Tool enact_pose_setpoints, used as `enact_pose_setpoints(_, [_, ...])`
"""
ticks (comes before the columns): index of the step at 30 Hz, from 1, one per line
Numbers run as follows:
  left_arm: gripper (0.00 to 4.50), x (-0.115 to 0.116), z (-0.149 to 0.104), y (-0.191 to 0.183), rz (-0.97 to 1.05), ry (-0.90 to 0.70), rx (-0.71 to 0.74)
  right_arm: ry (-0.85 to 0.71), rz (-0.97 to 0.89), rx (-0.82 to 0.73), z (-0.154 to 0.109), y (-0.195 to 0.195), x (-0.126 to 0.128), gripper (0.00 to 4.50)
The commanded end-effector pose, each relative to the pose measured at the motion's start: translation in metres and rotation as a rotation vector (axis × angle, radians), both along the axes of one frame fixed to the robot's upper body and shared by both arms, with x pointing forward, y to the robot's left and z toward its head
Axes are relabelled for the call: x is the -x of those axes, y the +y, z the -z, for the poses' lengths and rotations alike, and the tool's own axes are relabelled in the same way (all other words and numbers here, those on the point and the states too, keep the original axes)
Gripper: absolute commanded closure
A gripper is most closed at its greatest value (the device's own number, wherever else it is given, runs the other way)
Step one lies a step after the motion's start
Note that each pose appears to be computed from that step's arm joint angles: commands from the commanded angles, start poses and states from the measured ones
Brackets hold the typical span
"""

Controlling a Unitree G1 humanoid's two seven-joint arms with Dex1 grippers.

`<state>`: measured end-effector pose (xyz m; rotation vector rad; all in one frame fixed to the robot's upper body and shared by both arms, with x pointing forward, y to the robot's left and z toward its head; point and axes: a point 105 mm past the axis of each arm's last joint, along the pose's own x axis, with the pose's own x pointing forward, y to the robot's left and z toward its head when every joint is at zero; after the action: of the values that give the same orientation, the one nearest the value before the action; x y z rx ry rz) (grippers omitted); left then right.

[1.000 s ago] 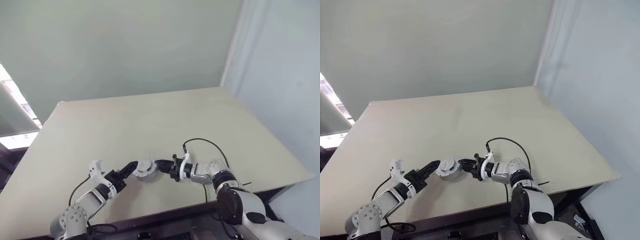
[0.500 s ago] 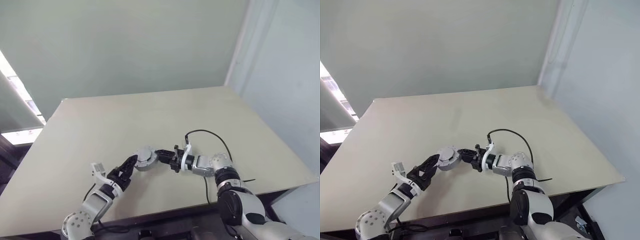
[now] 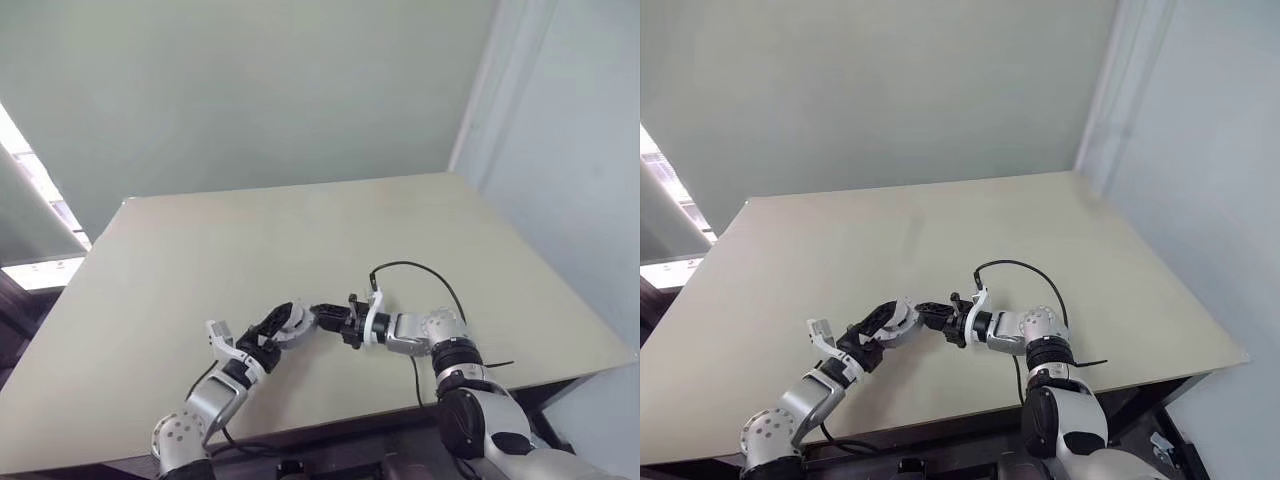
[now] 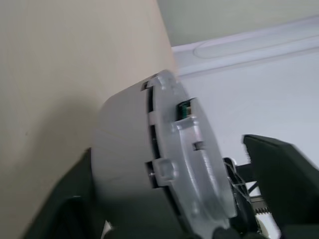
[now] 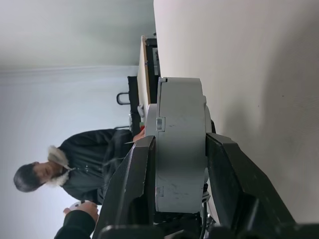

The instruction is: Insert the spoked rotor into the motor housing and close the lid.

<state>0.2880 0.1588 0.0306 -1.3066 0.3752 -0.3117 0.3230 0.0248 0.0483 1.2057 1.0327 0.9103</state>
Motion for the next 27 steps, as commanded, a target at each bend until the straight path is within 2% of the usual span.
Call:
enact_pose_setpoints(1, [1.67, -0.005, -0.011, -0.004, 0.005, -0.042, 0.034, -0.047, -0.016, -0.126, -0.026, 0.020, 0.002, 3.29])
enact_pose_setpoints(2, [1.94, -0.005, -0.011, -0.004, 0.000, -0.038, 0.040, -0.048, -0.016, -0.127, -0.026, 0.019, 0.002, 3.29])
enact_pose_setpoints(3, [2.03, -0.005, -0.010, -0.004, -0.002, -0.035, 0.048, -0.049, -0.015, -0.128, -0.027, 0.019, 0.002, 3.29])
enact_pose_setpoints(12, [2.15, -0.005, -0.009, -0.006, -0.013, -0.026, 0.099, -0.076, -0.004, -0.128, -0.028, 0.017, 0.001, 3.29])
enact_pose_setpoints(14, [2.17, -0.006, -0.009, -0.006, -0.028, -0.027, 0.114, -0.120, -0.005, -0.139, -0.032, 0.017, 0.001, 2.58])
enact_pose_setpoints(15, [2.19, -0.007, -0.009, -0.006, -0.033, -0.027, 0.120, -0.135, -0.002, -0.139, -0.033, 0.017, 0.001, 2.37])
enact_pose_setpoints(21, [2.41, -0.010, -0.010, -0.005, -0.074, -0.039, 0.159, -0.136, 0.004, -0.140, -0.032, 0.016, 0.002, 0.23])
enact_pose_setpoints(22, [2.42, -0.011, -0.010, -0.004, -0.087, -0.044, 0.169, -0.134, 0.007, -0.141, -0.032, 0.016, 0.002, 0.00])
enact_pose_setpoints(27, [2.45, -0.016, -0.014, 0.000, -0.142, -0.067, 0.205, -0.109, 0.053, -0.103, -0.024, 0.013, -0.004, 0.00])
